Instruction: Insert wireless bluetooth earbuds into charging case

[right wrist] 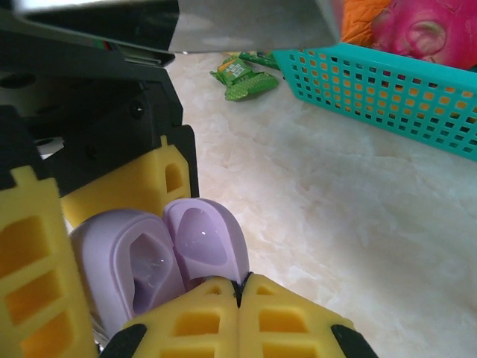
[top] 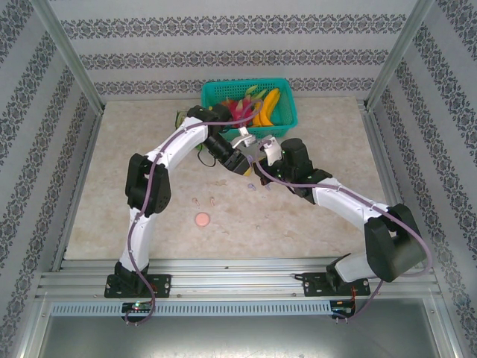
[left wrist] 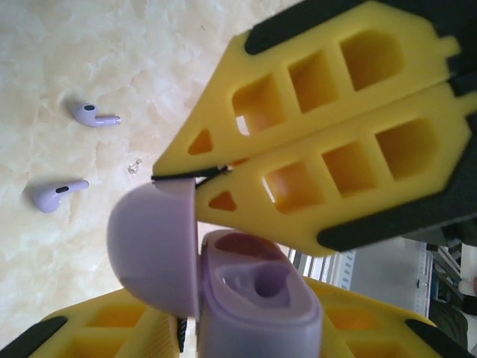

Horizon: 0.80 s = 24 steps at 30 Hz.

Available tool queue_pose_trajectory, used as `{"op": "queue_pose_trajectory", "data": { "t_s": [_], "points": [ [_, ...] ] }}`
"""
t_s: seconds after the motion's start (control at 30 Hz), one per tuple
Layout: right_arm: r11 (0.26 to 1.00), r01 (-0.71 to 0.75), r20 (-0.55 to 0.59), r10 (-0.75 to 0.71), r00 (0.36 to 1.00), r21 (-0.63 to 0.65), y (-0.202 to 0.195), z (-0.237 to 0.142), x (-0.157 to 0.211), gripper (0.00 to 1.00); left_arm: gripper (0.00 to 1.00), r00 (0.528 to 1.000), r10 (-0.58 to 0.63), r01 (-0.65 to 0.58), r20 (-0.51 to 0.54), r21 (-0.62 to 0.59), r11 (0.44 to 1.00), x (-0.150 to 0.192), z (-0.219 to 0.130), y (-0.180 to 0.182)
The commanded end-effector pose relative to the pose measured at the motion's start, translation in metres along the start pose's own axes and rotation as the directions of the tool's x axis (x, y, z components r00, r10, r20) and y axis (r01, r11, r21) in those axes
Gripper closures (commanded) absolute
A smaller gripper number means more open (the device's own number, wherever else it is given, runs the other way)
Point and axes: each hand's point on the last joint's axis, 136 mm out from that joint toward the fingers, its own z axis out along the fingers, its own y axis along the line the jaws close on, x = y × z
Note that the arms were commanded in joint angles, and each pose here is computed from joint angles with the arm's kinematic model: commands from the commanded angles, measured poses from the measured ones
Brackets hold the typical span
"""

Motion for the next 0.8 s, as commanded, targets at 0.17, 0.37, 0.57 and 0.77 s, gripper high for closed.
{"op": "queue_pose_trajectory", "data": {
  "t_s": [0.17,0.37,0.57,0.77],
  "points": [
    [0.999,0.051,0.006,-0.051,0.999,0.009,0.0033,-0.0033,-0.0018,1.00,0.65,1.000,0.011,-0.011,0.010,0.038,0.999,-0.0013,-0.0096,-0.0067],
    [0.998,0.055,0.000,-0.055,0.999,0.013,0.0024,-0.0032,-0.0007,1.00,0.68,1.000,0.007,-0.008,0.008,0.044,0.999,-0.0003,-0.0094,-0.0064],
    [0.998,0.057,-0.002,-0.057,0.998,0.013,0.0020,-0.0029,-0.0010,1.00,0.72,1.000,0.004,-0.004,0.007,0.052,0.999,0.0006,-0.0104,-0.0063],
    [0.998,0.058,-0.005,-0.058,0.998,0.009,0.0029,-0.0026,-0.0005,1.00,0.76,1.000,-0.001,0.001,0.003,0.064,0.998,0.0017,-0.0085,-0.0061]
  ]
}}
